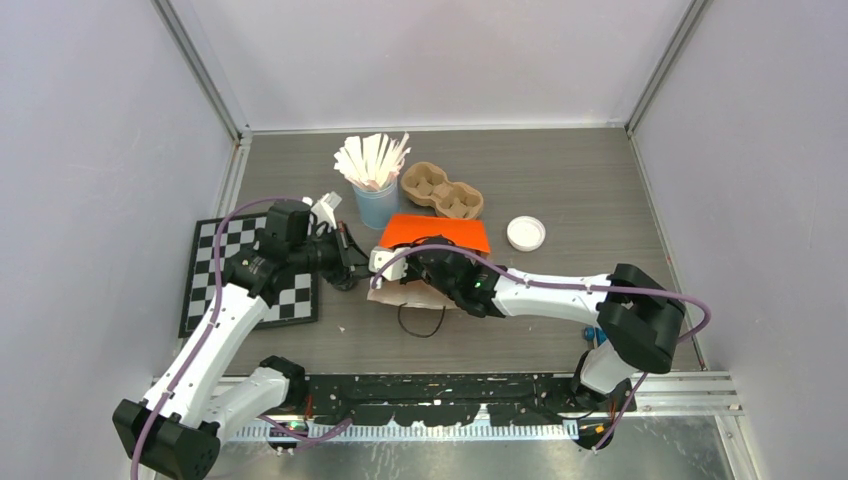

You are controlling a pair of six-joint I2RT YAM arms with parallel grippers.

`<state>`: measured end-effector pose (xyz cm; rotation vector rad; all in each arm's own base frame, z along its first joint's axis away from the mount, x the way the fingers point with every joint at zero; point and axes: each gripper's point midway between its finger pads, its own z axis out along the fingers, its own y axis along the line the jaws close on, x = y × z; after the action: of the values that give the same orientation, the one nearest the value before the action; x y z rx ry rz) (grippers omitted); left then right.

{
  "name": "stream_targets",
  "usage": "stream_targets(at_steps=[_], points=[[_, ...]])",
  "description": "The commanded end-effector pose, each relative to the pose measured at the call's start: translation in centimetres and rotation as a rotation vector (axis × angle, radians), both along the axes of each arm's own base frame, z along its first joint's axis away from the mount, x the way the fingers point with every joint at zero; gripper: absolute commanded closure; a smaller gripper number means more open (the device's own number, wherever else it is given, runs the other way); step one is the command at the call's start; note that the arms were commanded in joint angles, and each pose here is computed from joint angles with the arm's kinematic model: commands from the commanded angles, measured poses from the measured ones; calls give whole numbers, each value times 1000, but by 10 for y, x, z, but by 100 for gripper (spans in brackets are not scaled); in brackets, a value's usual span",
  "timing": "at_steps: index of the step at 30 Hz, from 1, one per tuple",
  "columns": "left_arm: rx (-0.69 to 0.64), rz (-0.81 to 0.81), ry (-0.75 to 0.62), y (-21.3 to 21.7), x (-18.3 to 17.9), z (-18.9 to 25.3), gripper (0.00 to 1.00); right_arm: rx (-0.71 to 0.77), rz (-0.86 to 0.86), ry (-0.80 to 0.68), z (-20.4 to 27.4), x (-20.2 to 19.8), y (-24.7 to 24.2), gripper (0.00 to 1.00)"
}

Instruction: Pack the takeout coffee

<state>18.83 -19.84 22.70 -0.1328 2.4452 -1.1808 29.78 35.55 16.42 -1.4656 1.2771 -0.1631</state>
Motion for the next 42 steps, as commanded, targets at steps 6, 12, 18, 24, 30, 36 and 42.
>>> stream_targets(at_steps=[6, 12, 18, 24, 30, 36, 42], points=[[-127, -125, -4, -20, -19, 29, 100, 58, -67, 33, 24, 0, -16, 71], [-141, -128, -15, -24, -13, 33, 100, 69, -53, 79, 34, -13, -25, 67], [-143, -132, -10, -24, -13, 33, 100, 86, -28, 111, 41, -22, -28, 66], [-138, -125, -11, -23, -13, 35, 100, 93, 1, 182, 50, -37, -33, 66], [-132, -113, -7, -23, -10, 39, 100, 99, 19, 244, 61, -55, -45, 66], [-122, -96, 20, -23, -6, 47, 100, 112, 24, 303, 76, -71, -58, 66], [-115, -73, 78, -23, -7, 50, 100, 172, -6, 310, 97, -72, -65, 66]])
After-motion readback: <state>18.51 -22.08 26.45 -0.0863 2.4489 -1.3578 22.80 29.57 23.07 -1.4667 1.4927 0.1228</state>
